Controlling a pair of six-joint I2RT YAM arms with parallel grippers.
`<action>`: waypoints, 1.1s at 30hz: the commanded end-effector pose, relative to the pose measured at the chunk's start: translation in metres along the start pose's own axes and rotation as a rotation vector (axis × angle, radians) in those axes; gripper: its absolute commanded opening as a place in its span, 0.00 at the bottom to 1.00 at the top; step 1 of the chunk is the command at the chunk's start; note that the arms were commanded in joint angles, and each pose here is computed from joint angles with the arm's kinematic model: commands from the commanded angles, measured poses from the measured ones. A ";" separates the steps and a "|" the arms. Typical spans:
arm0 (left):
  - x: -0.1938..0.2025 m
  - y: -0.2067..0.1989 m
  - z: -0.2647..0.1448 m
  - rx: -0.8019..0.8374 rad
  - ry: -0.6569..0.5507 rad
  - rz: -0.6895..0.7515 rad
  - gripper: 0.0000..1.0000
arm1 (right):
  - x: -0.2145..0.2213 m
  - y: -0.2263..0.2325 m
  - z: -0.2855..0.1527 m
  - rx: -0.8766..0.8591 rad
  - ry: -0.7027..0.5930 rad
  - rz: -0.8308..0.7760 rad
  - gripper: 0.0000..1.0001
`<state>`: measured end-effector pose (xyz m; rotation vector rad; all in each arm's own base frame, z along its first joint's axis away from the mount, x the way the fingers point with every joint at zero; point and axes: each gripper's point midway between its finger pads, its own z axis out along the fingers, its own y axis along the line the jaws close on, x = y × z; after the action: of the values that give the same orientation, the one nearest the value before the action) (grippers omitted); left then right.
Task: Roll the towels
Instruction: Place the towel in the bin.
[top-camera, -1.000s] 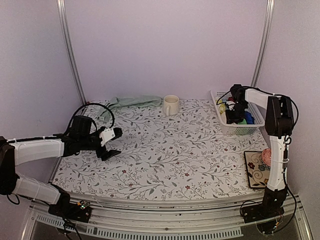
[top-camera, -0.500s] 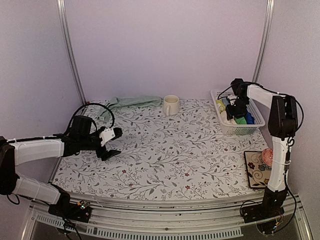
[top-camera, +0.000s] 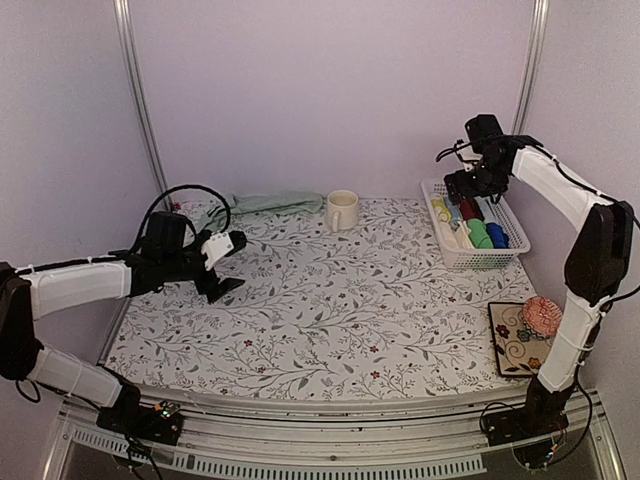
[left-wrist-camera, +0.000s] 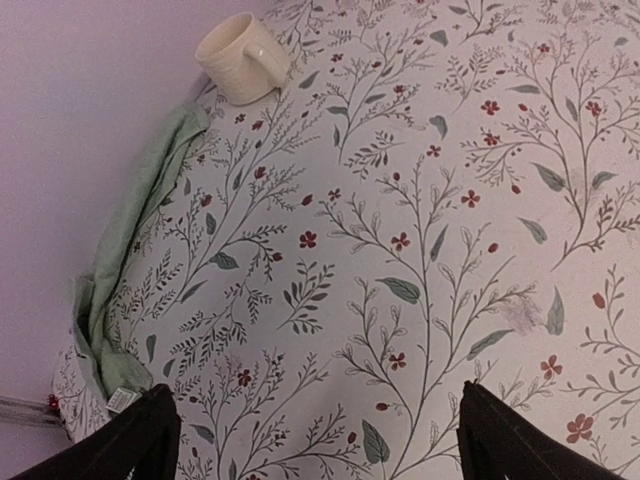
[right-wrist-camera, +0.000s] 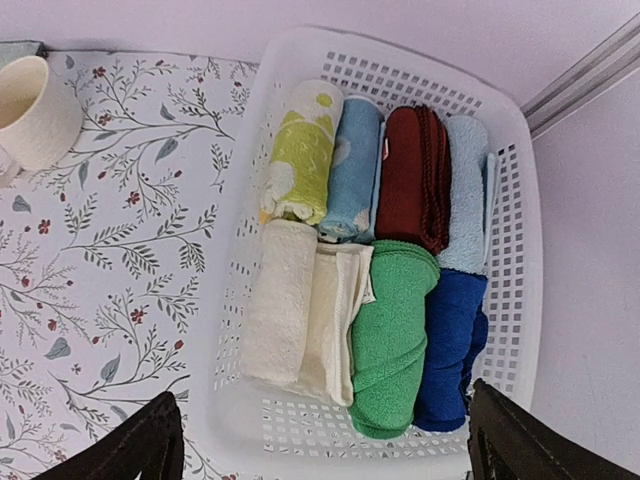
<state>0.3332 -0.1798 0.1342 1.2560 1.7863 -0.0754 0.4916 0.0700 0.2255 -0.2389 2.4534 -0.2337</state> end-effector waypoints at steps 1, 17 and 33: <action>-0.023 0.032 0.002 -0.060 -0.013 -0.027 0.97 | -0.010 -0.004 -0.029 0.053 -0.107 0.004 0.99; -0.039 0.051 0.022 -0.059 -0.020 -0.123 0.97 | 0.007 0.029 0.036 -0.043 -0.041 -0.006 0.91; -0.027 0.036 0.034 -0.015 -0.006 -0.131 0.97 | 0.030 0.034 0.096 -0.193 0.098 0.047 0.53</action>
<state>0.3851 -0.1959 0.1568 1.1216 1.8539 -0.1121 0.5263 0.0782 0.1446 -0.2305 2.5240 -0.0453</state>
